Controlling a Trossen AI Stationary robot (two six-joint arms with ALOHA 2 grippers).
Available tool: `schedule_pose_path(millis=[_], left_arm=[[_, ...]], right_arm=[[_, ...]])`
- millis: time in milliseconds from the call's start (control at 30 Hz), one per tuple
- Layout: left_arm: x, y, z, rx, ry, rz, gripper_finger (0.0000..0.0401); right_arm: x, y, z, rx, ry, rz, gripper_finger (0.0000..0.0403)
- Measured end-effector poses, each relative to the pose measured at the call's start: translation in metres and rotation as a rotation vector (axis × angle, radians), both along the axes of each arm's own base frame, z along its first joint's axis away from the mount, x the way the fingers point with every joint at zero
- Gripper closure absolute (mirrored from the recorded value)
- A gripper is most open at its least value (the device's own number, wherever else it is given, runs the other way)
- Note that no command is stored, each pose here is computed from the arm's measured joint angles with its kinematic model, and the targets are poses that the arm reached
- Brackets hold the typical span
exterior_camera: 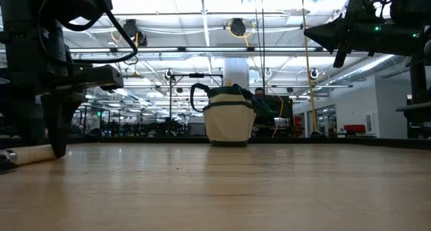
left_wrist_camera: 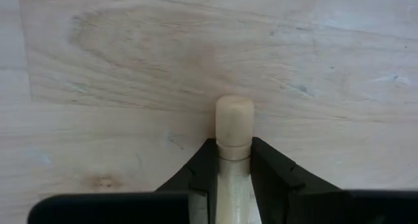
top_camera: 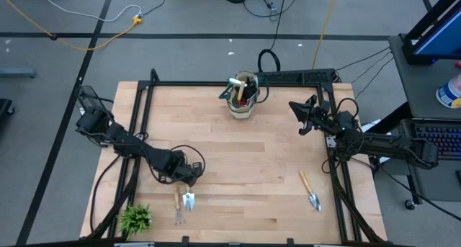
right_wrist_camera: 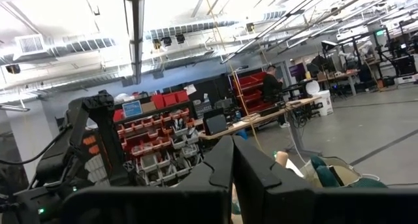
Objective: Pick & Place Garden tools in Gardening bag
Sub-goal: Put the left trowel into the gardening bag
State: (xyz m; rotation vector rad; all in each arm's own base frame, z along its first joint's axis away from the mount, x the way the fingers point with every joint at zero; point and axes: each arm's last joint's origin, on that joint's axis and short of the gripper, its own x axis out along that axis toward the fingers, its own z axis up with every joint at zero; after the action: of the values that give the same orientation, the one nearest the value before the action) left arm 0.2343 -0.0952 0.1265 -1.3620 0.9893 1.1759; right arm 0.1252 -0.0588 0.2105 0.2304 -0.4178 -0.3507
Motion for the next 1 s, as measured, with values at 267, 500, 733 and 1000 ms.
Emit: schedule_pose_path(millis=[267, 500, 733, 1000], left_arm=[[0.001, 0.004, 0.007, 0.089, -0.088, -0.003, 0.0333], [0.013, 0.010, 0.023, 0.264, -0.336, 0.066, 0.0334], [0.029, 0.024, 0.049, 0.385, -0.544, 0.017, 0.0334], [0.052, 0.038, 0.077, 0.526, -0.773, -0.121, 0.0334]], right_arm=[[0.000, 0.000, 0.000, -0.006, 0.003, -0.003, 0.0403], [0.000, 0.000, 0.000, -0.007, 0.003, -0.003, 0.0403], [0.000, 0.000, 0.000, -0.019, 0.008, -0.009, 0.0403], [0.000, 0.000, 0.000, -0.019, 0.007, -0.009, 0.0403]])
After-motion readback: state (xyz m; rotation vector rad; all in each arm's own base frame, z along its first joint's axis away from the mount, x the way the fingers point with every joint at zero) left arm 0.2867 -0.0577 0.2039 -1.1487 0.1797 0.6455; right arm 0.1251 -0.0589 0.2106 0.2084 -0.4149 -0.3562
